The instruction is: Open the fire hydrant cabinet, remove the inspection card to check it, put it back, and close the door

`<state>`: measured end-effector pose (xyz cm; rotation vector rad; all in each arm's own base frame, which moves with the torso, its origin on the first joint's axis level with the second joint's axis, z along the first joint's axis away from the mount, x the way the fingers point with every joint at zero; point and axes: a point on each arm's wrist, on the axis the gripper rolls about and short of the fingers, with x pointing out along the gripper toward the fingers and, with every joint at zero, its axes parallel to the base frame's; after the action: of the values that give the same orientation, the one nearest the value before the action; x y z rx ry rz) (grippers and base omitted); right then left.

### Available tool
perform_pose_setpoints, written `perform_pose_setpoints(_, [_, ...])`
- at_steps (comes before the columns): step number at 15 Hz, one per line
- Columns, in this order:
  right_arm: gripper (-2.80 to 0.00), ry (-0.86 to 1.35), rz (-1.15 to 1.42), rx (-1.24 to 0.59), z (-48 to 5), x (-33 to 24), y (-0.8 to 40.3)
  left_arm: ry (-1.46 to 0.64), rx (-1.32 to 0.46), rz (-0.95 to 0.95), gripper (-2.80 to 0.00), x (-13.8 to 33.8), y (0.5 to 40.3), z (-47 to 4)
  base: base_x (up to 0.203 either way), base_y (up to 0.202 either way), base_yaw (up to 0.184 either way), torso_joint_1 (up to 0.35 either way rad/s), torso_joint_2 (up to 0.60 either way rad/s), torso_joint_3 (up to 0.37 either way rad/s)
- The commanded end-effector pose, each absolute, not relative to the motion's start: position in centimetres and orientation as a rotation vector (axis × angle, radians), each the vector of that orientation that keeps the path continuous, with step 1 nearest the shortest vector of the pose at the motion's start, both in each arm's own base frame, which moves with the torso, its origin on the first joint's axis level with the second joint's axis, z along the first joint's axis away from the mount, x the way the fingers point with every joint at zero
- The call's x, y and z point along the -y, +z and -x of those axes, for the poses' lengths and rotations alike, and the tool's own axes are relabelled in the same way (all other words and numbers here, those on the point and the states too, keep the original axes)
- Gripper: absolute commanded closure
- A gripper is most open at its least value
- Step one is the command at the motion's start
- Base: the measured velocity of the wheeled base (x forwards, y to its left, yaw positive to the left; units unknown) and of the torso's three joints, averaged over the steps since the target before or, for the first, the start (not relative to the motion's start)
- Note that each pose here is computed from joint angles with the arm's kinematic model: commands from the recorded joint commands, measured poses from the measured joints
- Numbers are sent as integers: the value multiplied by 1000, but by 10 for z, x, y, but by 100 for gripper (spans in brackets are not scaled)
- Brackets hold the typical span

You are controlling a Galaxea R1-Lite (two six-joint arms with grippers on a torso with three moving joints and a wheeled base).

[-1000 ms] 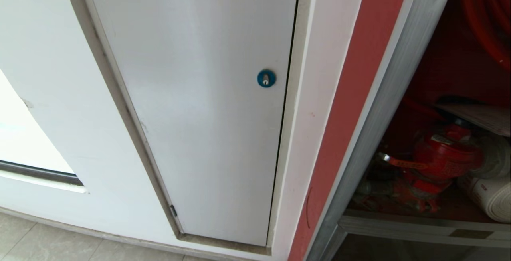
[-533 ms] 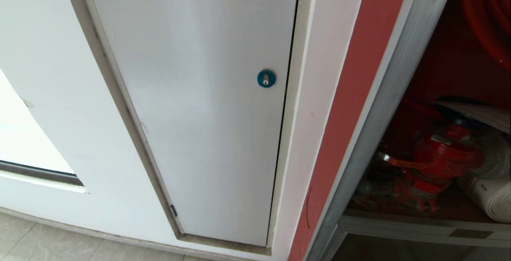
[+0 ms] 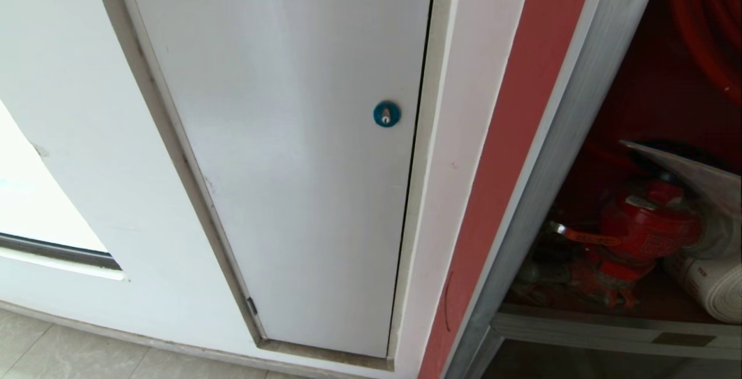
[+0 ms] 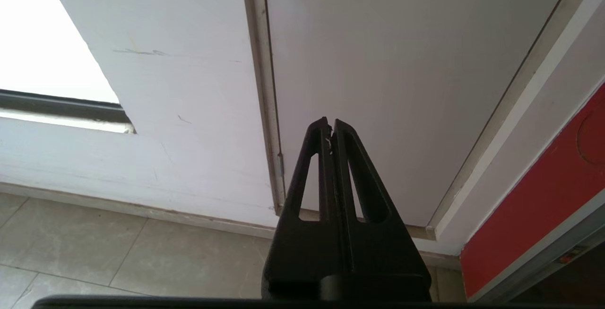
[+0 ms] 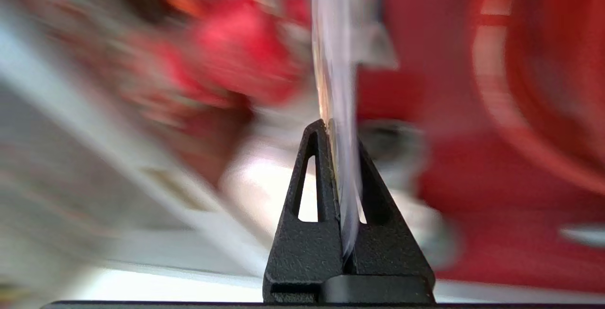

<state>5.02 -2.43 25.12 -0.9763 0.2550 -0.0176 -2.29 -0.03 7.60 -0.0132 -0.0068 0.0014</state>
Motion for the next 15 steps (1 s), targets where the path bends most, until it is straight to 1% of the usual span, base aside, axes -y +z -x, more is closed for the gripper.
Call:
perform_pose_setpoints(1, [0, 130, 844, -252, -46, 18, 242, 1, 6, 14, 0, 0, 76, 23, 0, 0, 0, 0, 0, 0])
perform_pose_setpoints(6, [0, 431, 495, -300, -44, 9, 223, 1, 6, 14, 0, 0, 76, 23, 0, 0, 0, 0, 0, 0])
perform_pose_setpoints(7, [0, 465, 427, -311, -45, 8, 222, 1, 6, 14, 0, 0, 76, 23, 0, 0, 0, 0, 0, 0])
perform_pose_setpoints(11, [0, 644, 213, -348, -49, -1, 223, 1, 6, 14, 0, 0, 76, 23, 0, 0, 0, 0, 0, 0])
perform_pose_setpoints(15, [0, 862, 81, -395, -53, -13, 233, 1, 6, 14, 0, 0, 76, 23, 0, 0, 0, 0, 0, 0])
